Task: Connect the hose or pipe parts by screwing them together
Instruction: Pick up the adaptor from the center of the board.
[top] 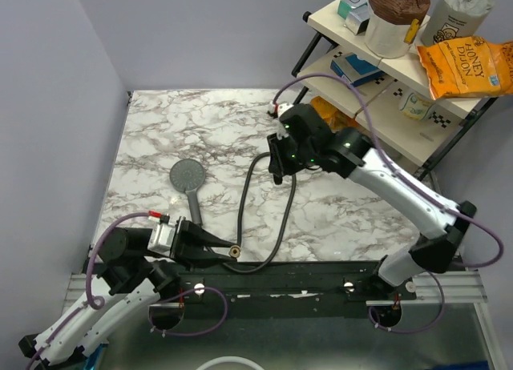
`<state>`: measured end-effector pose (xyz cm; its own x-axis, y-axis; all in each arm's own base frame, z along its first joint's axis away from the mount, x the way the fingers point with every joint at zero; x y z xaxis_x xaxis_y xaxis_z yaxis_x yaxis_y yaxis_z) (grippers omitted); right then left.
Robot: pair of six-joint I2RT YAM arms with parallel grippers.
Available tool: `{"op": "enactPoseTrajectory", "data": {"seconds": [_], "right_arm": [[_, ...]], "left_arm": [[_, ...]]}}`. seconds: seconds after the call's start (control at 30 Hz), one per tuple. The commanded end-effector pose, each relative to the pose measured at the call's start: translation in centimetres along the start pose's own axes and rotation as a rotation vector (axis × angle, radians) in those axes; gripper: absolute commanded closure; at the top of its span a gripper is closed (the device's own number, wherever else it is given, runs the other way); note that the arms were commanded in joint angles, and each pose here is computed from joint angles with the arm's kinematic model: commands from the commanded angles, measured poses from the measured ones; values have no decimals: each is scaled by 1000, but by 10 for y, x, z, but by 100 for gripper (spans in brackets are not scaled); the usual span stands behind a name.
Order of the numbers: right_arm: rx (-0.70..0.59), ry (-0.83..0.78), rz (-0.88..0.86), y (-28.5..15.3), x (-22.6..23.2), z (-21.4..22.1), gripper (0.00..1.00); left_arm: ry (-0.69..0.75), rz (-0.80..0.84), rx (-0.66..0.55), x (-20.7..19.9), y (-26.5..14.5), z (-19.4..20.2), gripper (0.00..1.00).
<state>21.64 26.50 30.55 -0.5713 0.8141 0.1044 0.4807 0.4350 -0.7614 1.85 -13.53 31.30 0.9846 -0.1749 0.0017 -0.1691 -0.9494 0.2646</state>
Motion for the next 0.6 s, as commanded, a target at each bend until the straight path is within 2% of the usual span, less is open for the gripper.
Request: {"op": "enactPoseTrajectory", "data": {"seconds": [0.0, 0.03, 0.1, 0.13, 0.17, 0.33, 0.57], "right_arm": [[-351, -90, -56, -75, 2, -42, 99], [-430, -131, -135, -99, 7, -44, 99], [-549, -192, -232, -106, 18, -47, 99], [-588, -277, -305, -113, 27, -43, 99], [-681, -320, -351, -129, 32, -46, 99], [-775, -502, -568, -153, 62, -34, 99], [-824, -616, -764, -176, 84, -30, 99]], "left_arm": [[-127, -91, -109, 11, 8, -9, 100], [-152, -107, -117, 14, 9, -8, 100], [-177, -117, -152, 15, 11, -13, 100], [-193, -120, -156, 17, 12, -13, 100], [-203, -120, -164, 16, 12, -15, 100], [-223, -128, -187, 18, 15, -19, 100], [-242, -149, -207, 22, 16, -21, 100]]}}
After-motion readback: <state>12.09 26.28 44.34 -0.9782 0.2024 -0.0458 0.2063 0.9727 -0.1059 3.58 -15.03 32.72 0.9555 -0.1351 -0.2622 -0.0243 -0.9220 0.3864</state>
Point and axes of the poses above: each gripper's point midway between its finger pads, its own y axis out along the fingers, its own x axis along the line the jaws close on, z = x × y, the point moved 8 cm from there along -y, back along the fingers, and after that the axes turned 4 degrees about -y, right-handed, at the moved point
